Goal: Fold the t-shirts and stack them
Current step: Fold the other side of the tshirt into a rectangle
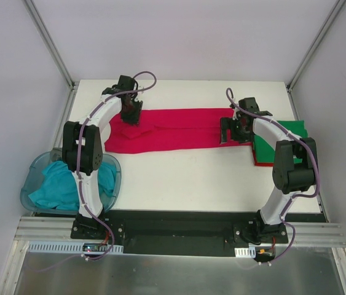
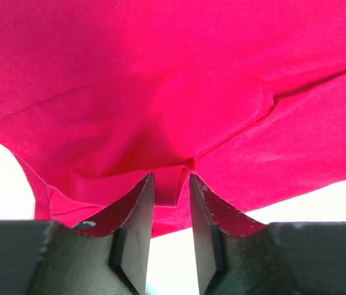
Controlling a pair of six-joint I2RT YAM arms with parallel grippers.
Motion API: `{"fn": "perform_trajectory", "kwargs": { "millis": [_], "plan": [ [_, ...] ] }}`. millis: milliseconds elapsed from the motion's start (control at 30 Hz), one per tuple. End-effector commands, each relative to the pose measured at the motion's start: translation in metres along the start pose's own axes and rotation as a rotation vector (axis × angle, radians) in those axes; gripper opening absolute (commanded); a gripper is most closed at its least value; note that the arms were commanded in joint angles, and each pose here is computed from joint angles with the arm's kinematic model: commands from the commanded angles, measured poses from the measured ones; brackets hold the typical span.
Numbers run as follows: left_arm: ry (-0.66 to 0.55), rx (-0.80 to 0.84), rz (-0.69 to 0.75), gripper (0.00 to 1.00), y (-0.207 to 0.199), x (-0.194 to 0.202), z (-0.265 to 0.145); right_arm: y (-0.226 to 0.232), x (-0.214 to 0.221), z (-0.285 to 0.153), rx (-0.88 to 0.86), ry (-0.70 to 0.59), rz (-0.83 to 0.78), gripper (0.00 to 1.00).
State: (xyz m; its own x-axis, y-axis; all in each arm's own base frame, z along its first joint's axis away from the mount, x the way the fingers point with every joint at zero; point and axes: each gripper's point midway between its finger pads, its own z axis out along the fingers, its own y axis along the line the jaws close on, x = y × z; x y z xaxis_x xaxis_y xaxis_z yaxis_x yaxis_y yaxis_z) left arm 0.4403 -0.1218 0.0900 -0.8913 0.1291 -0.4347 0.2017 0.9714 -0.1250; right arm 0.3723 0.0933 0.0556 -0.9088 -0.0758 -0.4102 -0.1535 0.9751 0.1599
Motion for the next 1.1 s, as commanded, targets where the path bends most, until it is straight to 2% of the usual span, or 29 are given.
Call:
{"fn": "perform_trajectory", "kwargs": {
  "millis": [0,133,300,433,567,633,667,700,800,933,1067],
  "plan": [
    [0.074,0.008,0.082,0.26,0.001,0.022,-0.002,0.001,-0.014,-0.006,-0.007,-0.028,-0.018,0.96],
    [0.072,-0.027,0.082,0.25,0.007,0.023,-0.003,0.001,-0.014,-0.006,-0.010,-0.027,-0.016,0.96],
    [0.068,-0.088,0.093,0.33,0.018,0.022,-0.004,0.002,-0.015,-0.007,-0.012,-0.027,-0.018,0.96],
    [0.073,-0.097,0.101,0.33,0.020,0.025,-0.005,0.001,-0.014,-0.006,-0.014,-0.023,-0.014,0.96],
    [0.081,-0.086,0.108,0.27,0.019,0.027,-0.002,0.002,-0.014,-0.005,-0.014,-0.021,-0.011,0.96],
    [0.085,-0.086,0.109,0.16,0.018,0.028,-0.002,0.001,-0.014,-0.005,-0.011,-0.021,-0.011,0.96],
    [0.078,-0.094,0.102,0.03,0.020,0.026,-0.003,0.000,-0.013,-0.005,-0.008,-0.017,-0.010,0.96],
    [0.077,-0.098,0.087,0.00,0.019,0.026,-0.004,0.000,-0.013,-0.005,-0.008,-0.017,-0.009,0.96],
    [0.033,-0.145,0.053,0.00,0.024,0.018,-0.017,0.002,-0.014,-0.006,-0.016,-0.020,-0.008,0.96],
    [-0.092,-0.191,0.004,0.00,0.027,0.002,-0.052,0.009,-0.014,-0.006,-0.055,-0.021,-0.003,0.96],
    [-0.148,-0.188,-0.004,0.00,0.028,0.005,-0.069,0.020,-0.017,-0.008,-0.109,-0.033,0.007,0.96]
  ]
}}
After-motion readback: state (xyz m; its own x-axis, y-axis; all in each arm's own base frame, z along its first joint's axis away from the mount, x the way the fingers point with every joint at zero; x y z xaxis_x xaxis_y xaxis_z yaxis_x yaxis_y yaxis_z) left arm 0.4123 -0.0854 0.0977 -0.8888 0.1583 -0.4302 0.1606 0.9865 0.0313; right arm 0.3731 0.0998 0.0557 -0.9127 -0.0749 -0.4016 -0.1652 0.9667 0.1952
